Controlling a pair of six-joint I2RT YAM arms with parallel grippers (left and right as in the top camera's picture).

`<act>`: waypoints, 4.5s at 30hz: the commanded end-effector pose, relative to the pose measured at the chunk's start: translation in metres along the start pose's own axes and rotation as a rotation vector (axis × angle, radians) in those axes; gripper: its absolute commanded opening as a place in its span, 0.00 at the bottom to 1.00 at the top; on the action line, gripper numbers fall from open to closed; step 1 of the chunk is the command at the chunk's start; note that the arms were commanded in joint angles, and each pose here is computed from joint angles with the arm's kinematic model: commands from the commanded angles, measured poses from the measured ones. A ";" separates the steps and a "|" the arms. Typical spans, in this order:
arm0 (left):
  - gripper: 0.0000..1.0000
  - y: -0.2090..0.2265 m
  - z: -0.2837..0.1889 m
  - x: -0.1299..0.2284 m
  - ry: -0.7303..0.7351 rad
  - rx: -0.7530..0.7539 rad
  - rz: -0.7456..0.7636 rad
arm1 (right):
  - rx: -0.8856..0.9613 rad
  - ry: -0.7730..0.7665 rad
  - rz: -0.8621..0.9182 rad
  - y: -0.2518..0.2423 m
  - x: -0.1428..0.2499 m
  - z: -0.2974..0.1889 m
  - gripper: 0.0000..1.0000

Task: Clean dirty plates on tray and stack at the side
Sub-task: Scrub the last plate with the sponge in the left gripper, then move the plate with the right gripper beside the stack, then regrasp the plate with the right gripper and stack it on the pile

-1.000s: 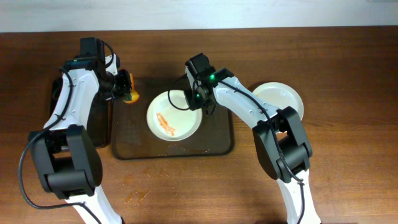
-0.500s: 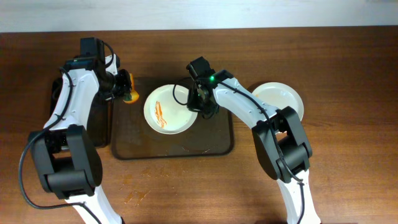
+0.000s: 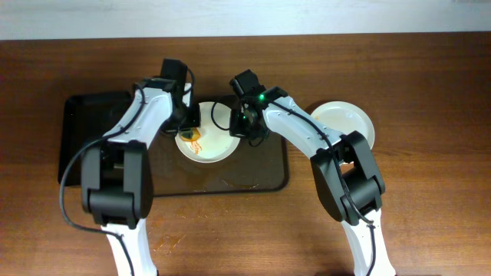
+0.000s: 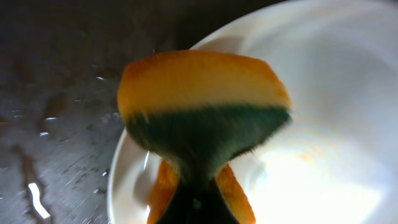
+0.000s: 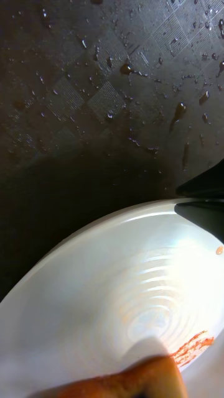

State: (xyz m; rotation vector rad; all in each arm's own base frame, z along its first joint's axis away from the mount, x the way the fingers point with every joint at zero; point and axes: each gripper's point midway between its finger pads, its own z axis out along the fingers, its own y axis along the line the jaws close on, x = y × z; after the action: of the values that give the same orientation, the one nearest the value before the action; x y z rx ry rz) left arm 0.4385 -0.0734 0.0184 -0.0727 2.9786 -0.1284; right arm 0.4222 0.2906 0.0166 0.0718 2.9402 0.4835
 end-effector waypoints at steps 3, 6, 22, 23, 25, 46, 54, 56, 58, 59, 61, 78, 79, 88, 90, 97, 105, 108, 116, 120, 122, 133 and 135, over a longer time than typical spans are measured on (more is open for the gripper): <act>0.01 -0.027 0.011 0.052 0.192 0.001 0.049 | -0.001 0.011 -0.011 -0.002 0.002 0.007 0.04; 0.01 -0.060 0.000 0.093 0.350 0.143 0.157 | -0.001 0.011 -0.012 -0.002 0.002 0.007 0.04; 0.01 -0.085 -0.001 0.050 0.160 0.401 0.302 | 0.004 0.017 -0.018 -0.003 0.004 0.007 0.04; 0.00 -0.086 -0.002 0.050 0.156 0.409 0.308 | 0.003 0.017 -0.018 -0.003 0.004 0.007 0.04; 0.00 -0.080 0.002 0.023 0.058 0.376 0.268 | 0.006 0.020 -0.017 -0.003 0.005 0.007 0.04; 0.01 -0.002 0.008 -0.020 -0.045 0.166 -0.094 | 0.008 0.024 -0.016 -0.004 0.006 0.007 0.04; 0.01 0.012 -0.106 -0.056 -0.156 0.045 -0.081 | -0.015 0.062 -0.032 -0.003 0.012 0.005 0.04; 0.01 0.010 -0.126 -0.061 -0.183 0.046 -0.064 | -0.066 0.056 -0.100 0.005 0.003 -0.015 0.04; 0.01 0.016 -0.122 -0.060 -0.175 0.038 -0.075 | 0.002 -0.029 -0.153 0.000 -0.010 -0.045 0.04; 0.00 0.023 -0.121 -0.062 -0.182 0.017 -0.085 | 0.109 -0.087 -0.164 -0.012 -0.014 -0.064 0.04; 0.01 0.036 -0.121 -0.066 -0.200 -0.012 -0.103 | 0.307 -0.199 -0.191 -0.030 -0.020 -0.103 0.04; 0.00 0.039 -0.092 -0.066 -0.155 -0.015 -0.108 | 1.073 -0.970 -0.471 0.038 0.012 -0.256 0.04; 0.00 0.039 -0.092 -0.066 -0.154 -0.015 -0.109 | 1.072 -0.970 -0.471 0.038 0.012 -0.256 0.04; 0.01 0.039 -0.092 -0.066 -0.154 -0.015 -0.108 | 0.443 -0.364 -0.157 -0.035 -0.010 -0.192 0.04; 0.01 0.039 -0.092 -0.066 -0.155 -0.015 -0.108 | 0.288 -0.260 -0.085 -0.071 -0.025 -0.202 0.04; 0.01 0.039 -0.092 -0.067 -0.158 -0.015 -0.108 | 0.318 -0.123 0.324 -0.263 -0.023 -0.245 0.04; 0.00 0.038 -0.092 -0.067 -0.159 -0.014 -0.108 | -0.033 -0.074 0.075 -0.135 -0.034 -0.130 0.57; 0.01 0.038 -0.092 -0.067 -0.159 -0.014 -0.107 | 0.037 -0.041 0.129 -0.124 -0.030 -0.076 0.56; 0.01 0.038 -0.092 -0.068 -0.165 -0.014 -0.107 | -0.012 -0.063 0.105 -0.110 -0.044 -0.080 0.50; 0.00 0.038 -0.092 -0.069 -0.170 -0.013 -0.107 | -0.016 -0.049 0.061 -0.090 -0.038 -0.074 0.53; 0.00 0.038 -0.092 -0.069 -0.170 -0.013 -0.106 | 0.015 -0.039 0.027 -0.066 -0.024 -0.059 0.52; 0.00 0.038 -0.092 -0.068 -0.165 -0.013 -0.107 | -0.069 0.101 -0.110 0.021 0.047 -0.008 0.50; 0.00 0.038 -0.092 -0.068 -0.165 -0.013 -0.107 | -0.141 0.112 -0.181 0.043 0.055 -0.008 0.50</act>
State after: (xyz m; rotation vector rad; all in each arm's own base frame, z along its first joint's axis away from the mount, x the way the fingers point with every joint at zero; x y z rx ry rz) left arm 0.4900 -0.0256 0.1203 -0.2526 2.8012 -0.1233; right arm 0.3777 0.3070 0.0263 -0.1086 2.9882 0.5791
